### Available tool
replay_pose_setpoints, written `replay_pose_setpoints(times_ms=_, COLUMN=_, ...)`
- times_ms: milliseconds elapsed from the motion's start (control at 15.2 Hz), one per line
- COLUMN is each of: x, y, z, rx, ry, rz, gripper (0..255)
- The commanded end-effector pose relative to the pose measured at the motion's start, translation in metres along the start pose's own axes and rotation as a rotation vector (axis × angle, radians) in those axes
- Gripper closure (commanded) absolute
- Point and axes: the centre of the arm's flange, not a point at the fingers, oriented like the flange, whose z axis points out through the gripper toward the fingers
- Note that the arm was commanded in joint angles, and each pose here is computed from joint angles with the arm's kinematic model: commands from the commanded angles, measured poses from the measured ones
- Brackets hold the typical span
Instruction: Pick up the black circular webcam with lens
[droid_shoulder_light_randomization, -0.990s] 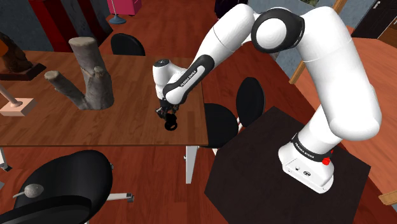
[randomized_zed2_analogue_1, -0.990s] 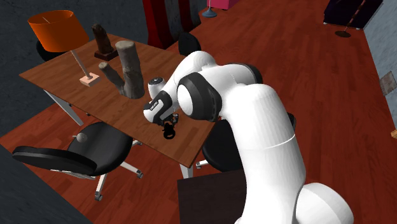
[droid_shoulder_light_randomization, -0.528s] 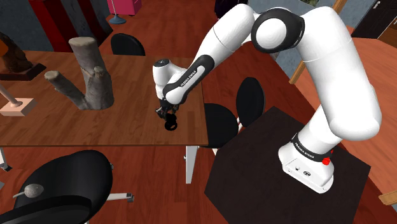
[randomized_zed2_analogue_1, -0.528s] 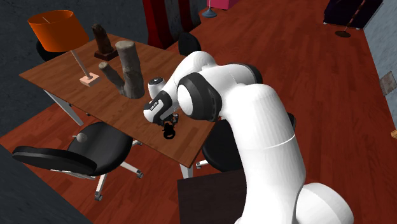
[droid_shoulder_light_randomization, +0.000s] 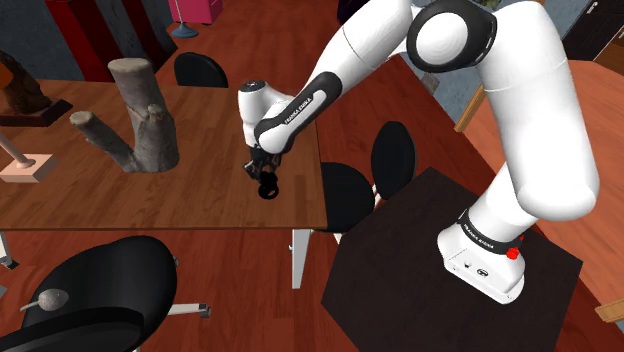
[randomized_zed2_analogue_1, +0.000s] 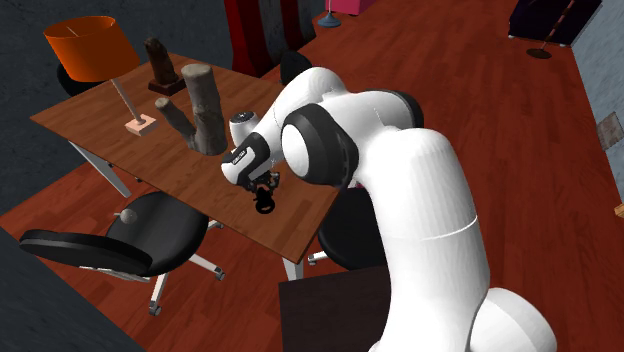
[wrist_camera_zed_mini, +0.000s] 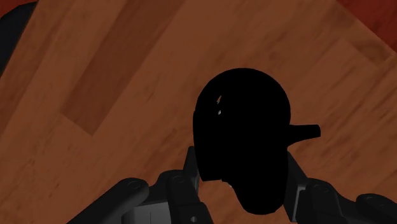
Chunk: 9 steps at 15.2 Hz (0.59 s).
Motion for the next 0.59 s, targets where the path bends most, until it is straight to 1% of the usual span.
replay_pose_setpoints(times_ms=0, x=-0.001, y=0.001, z=-0.011, rx=0.0, ry=0.0, rz=0.0, gripper=255)
replay_pose_setpoints(times_ms=396, x=-0.001, y=0.002, z=-0.042, rx=0.0, ry=0.0, rz=0.0, gripper=255)
replay_pose_setpoints(times_ms=528, x=-0.001, y=0.002, z=-0.043, rx=0.0, ry=0.0, rz=0.0, gripper=255)
